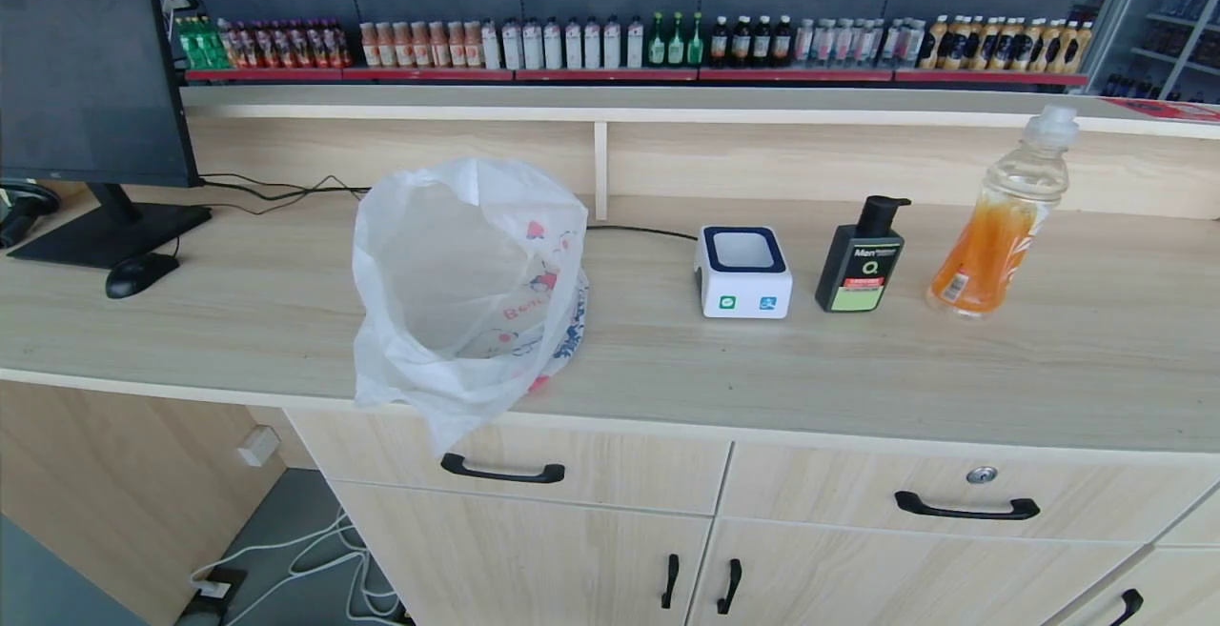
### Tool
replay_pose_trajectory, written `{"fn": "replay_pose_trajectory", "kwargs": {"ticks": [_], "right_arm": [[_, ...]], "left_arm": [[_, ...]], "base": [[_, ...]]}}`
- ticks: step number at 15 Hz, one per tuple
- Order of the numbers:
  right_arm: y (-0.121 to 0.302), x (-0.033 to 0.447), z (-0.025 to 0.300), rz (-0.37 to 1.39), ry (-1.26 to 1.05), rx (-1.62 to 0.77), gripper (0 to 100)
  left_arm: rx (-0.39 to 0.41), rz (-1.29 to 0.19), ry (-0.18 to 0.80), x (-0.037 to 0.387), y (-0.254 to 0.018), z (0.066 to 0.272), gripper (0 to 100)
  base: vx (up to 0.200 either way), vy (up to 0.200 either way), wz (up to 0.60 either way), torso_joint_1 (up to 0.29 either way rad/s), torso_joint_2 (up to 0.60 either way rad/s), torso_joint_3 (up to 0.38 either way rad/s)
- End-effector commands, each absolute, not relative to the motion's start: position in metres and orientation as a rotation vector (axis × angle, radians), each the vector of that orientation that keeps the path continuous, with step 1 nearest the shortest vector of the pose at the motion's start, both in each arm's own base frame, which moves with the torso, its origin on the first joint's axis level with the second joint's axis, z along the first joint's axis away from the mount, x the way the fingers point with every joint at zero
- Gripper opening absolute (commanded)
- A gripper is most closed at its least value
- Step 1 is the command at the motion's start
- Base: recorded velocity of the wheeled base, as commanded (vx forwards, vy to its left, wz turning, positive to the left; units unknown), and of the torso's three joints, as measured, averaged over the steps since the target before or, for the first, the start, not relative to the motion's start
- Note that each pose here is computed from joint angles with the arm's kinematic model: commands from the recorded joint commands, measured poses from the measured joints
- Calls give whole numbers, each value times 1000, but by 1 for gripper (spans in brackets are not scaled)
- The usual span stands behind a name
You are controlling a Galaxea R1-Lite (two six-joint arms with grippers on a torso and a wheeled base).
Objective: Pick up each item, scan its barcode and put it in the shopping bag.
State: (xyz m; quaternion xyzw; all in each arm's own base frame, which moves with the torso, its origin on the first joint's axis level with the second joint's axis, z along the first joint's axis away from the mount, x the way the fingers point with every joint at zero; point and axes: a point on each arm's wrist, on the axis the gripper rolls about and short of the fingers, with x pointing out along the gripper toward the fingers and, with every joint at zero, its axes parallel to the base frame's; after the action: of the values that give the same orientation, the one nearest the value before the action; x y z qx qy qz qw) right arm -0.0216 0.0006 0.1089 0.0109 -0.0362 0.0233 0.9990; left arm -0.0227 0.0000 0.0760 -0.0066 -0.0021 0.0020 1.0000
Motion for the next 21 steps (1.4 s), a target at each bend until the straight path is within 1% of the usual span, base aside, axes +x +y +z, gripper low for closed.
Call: {"fn": "replay_pose_trajectory", "kwargs": {"ticks": [1,2,3,4,5,7,8,11,13,16,18,21], "right_arm": [[2,30,172,79,-60,31,100],[3,42,179,83,-82,31,100],[5,87,195,84,-159,20,100],[6,112,202,97,-207,-6,100],[8,135,209,152,-266,-70,100],[10,170,221,250,-349,-218,100],[11,179,224,274,-360,-262,100],[13,204,224,382,-372,-373,100],[8,222,225,417,-375,-432,100],[5,248,218,450,-351,-452,100],[6,267,204,472,-310,-451,100],[8,289,198,483,-300,-447,100]], "left_arm": [[-14,5,-5,-23,0,76,100],[-14,5,-5,-23,0,76,100],[-14,5,-5,-23,0,76,100],[-14,5,-5,-23,0,76,100],[-14,5,-5,-23,0,76,100],[-14,5,-3,-23,0,76,100],[-14,5,-3,-23,0,76,100],[-14,5,-5,-23,0,76,100],[-14,5,-5,-23,0,76,100],[-14,5,-3,-23,0,76,100],[-14,5,-3,-23,0,76,100],[-14,5,-5,-23,0,76,100]], "base": [[0,0,0,0,0,0],[0,0,0,0,0,0],[0,0,0,0,0,0],[0,0,0,0,0,0],[0,0,0,0,0,0],[0,0,0,0,0,0],[0,0,0,0,0,0],[0,0,0,0,0,0],[0,0,0,0,0,0],[0,0,0,0,0,0],[0,0,0,0,0,0],[0,0,0,0,0,0]]}}
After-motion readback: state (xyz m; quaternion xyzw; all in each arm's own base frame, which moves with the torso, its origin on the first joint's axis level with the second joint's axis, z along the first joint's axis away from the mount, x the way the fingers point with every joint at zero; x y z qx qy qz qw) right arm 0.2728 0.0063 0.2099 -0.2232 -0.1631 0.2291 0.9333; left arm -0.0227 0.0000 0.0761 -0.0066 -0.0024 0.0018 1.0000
